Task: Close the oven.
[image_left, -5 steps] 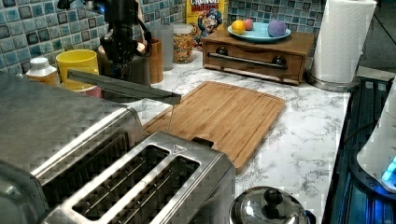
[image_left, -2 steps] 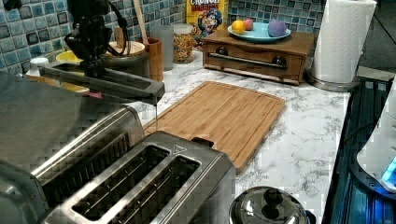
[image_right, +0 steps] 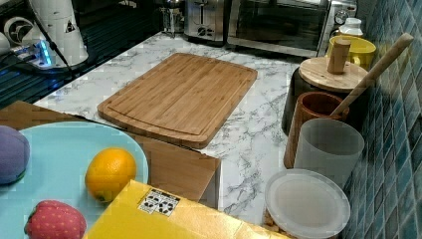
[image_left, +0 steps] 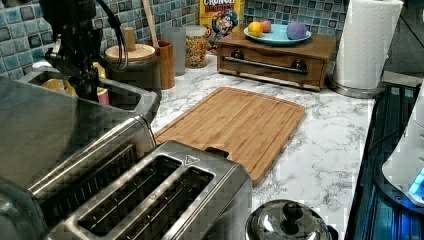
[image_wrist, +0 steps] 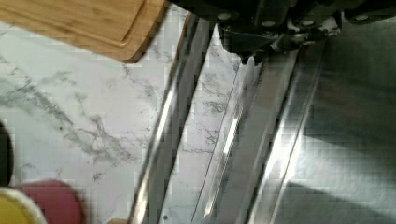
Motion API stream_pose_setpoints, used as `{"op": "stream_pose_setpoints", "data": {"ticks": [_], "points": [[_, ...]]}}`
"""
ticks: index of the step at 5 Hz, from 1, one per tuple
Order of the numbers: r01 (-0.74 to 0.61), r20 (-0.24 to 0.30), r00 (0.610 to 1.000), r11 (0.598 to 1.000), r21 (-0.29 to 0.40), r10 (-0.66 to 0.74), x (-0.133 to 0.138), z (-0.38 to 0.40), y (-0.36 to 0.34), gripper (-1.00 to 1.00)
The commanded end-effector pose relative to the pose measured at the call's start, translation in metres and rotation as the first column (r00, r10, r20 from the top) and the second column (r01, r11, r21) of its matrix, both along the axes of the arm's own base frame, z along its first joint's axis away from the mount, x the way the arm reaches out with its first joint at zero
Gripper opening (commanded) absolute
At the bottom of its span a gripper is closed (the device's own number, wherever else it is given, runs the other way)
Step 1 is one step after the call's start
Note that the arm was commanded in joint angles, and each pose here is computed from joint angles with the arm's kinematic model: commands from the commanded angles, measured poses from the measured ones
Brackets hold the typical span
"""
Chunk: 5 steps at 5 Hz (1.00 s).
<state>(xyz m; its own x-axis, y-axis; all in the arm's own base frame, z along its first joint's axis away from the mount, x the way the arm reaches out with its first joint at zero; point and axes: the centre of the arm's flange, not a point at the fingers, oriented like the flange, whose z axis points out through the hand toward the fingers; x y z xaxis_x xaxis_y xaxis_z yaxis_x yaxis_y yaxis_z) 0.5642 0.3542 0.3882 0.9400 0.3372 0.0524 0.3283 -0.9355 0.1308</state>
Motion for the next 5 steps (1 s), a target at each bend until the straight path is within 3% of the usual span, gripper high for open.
{"op": "stream_pose_setpoints", "data": {"ticks": [1,2,5], "points": [[-0.026,0.137,0.99,0.945,0.325,-0.02,-0.02,0.148,-0.023,-1.0],[-0.048,0.18,0.984,0.933,0.358,-0.019,-0.047,0.174,-0.022,-1.0],[-0.048,0.18,0.984,0.933,0.358,-0.019,-0.047,0.174,-0.022,-1.0]]}}
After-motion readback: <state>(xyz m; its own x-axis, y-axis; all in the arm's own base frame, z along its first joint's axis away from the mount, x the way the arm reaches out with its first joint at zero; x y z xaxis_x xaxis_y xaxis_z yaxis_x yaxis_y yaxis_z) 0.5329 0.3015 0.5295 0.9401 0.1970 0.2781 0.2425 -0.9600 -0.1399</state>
